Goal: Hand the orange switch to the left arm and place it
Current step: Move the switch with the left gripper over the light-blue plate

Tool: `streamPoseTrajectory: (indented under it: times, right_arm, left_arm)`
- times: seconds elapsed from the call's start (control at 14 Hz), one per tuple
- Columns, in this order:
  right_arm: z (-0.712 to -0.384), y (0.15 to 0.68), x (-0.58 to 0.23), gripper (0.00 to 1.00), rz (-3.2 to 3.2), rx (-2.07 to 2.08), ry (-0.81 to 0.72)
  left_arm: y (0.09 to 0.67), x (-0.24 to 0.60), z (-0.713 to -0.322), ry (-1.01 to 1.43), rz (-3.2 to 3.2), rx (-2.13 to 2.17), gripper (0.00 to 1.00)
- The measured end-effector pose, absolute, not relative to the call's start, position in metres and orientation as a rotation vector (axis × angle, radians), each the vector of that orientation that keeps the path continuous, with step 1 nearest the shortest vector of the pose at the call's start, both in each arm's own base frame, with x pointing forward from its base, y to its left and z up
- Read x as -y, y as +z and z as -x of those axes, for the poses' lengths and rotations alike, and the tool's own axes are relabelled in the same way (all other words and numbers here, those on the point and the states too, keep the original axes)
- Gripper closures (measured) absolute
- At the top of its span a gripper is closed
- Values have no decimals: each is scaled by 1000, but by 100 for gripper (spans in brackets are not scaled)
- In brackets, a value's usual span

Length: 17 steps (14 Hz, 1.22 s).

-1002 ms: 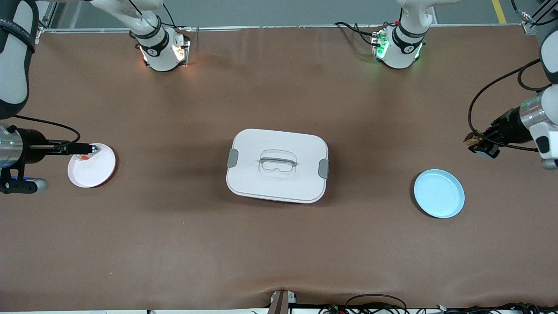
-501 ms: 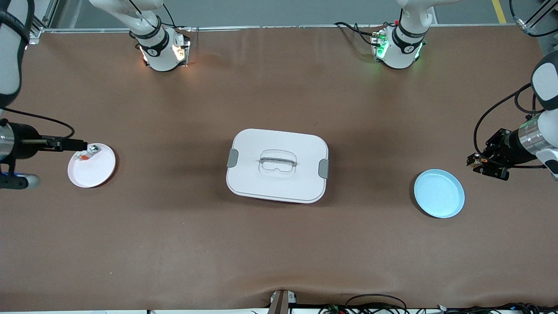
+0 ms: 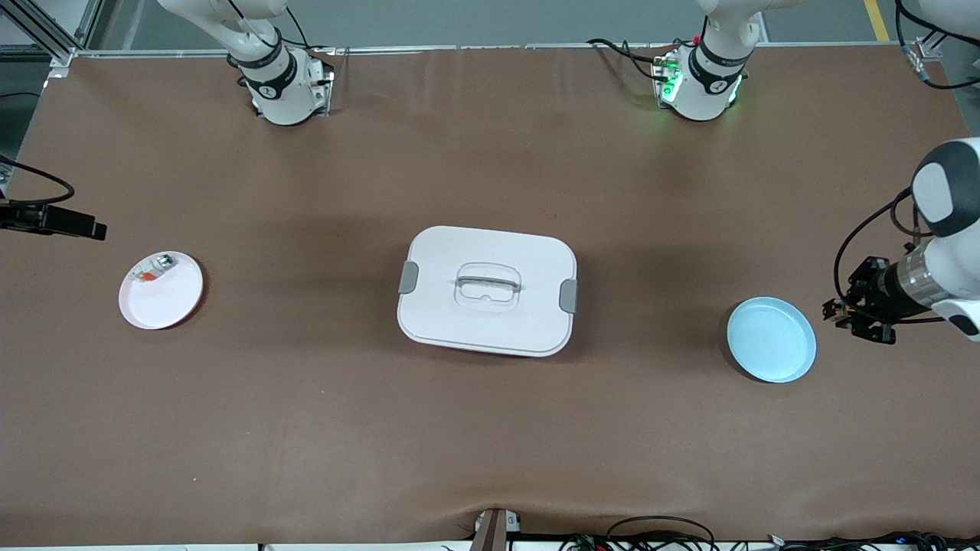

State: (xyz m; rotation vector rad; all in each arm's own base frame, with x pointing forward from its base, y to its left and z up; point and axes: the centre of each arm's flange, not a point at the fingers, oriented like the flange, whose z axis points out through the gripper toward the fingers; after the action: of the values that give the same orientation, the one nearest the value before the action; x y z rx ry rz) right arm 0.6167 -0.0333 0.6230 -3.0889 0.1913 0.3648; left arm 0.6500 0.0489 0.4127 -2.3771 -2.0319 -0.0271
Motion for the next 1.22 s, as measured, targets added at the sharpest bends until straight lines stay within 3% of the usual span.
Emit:
streamPoseTrajectory:
  times: [0.43,1.22]
  right_arm:
    - [-611,629,29,0,3089,-179,357]
    - [-599,637,27,0,3089,-177,341]
  left_arm:
    - [353,-43,-658,-10,2379,2042,65]
    - [267,-46,-633,-40,2371,2098,65]
